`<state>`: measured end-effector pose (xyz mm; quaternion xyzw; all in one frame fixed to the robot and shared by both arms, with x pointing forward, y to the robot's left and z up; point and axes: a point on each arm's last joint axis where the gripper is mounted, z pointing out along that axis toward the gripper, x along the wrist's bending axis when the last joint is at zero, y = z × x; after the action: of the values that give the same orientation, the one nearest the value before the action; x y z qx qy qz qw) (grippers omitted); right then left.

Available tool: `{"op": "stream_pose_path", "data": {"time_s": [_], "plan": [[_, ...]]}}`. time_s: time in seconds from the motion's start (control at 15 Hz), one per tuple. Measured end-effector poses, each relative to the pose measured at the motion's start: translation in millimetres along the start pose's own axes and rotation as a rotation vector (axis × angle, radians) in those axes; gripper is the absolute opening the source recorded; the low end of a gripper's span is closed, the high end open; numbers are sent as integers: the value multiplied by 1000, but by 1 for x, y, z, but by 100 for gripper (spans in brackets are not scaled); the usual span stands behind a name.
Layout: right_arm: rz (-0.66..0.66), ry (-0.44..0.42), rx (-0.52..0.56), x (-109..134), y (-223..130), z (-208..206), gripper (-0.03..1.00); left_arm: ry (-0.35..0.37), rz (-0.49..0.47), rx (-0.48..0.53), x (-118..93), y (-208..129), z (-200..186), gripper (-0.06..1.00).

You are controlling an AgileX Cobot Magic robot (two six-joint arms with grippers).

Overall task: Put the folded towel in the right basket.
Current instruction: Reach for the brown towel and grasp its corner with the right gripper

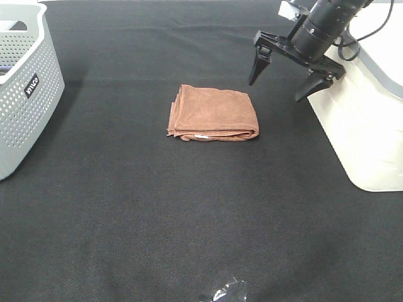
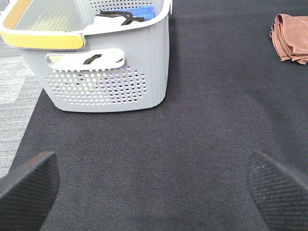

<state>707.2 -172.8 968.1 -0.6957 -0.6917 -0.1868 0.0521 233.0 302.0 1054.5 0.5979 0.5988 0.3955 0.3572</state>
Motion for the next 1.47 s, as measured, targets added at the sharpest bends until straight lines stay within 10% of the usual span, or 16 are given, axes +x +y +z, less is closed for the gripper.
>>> {"op": "stream_pose_path", "data": {"time_s": [1.47], "plan": [[49,89,-95,-14,26,91,93,0,0,0,0,0,0,99]]}}
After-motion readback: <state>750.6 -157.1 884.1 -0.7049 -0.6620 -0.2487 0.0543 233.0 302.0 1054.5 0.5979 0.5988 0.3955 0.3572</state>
